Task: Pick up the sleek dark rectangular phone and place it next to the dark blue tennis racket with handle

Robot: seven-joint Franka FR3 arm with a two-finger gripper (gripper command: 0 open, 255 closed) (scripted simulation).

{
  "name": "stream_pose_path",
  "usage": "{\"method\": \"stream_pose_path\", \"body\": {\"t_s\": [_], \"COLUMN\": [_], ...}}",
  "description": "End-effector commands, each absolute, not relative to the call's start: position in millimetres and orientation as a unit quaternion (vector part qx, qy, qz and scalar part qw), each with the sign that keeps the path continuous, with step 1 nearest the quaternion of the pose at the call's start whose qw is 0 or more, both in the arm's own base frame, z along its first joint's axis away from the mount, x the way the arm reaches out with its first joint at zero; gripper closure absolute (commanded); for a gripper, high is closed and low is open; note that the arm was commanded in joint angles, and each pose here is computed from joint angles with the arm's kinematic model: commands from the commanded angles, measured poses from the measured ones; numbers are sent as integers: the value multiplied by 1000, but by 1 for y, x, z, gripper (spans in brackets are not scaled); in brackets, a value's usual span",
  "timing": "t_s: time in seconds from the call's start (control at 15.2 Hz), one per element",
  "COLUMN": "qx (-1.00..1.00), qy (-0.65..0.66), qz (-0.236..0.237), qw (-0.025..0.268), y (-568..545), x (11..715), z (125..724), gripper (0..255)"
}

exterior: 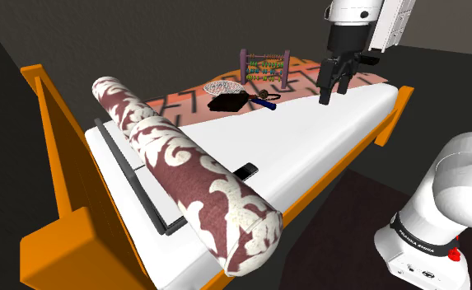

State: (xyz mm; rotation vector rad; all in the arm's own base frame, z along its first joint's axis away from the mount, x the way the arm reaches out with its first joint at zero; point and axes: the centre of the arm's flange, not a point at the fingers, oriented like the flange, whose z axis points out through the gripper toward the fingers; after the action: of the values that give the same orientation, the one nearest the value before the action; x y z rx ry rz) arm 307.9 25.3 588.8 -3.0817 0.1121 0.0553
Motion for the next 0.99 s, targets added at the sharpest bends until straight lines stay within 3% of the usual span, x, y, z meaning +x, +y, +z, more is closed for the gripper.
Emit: {"method": "stream_pose_path", "body": {"t_s": [0.0,0.92], "qx": [-999,-940], "qy": [36,341], "qz": [18,16], "qw": [29,4], "y": [25,119], "x": [308,393], "z": [589,453], "gripper": [0,0]}}
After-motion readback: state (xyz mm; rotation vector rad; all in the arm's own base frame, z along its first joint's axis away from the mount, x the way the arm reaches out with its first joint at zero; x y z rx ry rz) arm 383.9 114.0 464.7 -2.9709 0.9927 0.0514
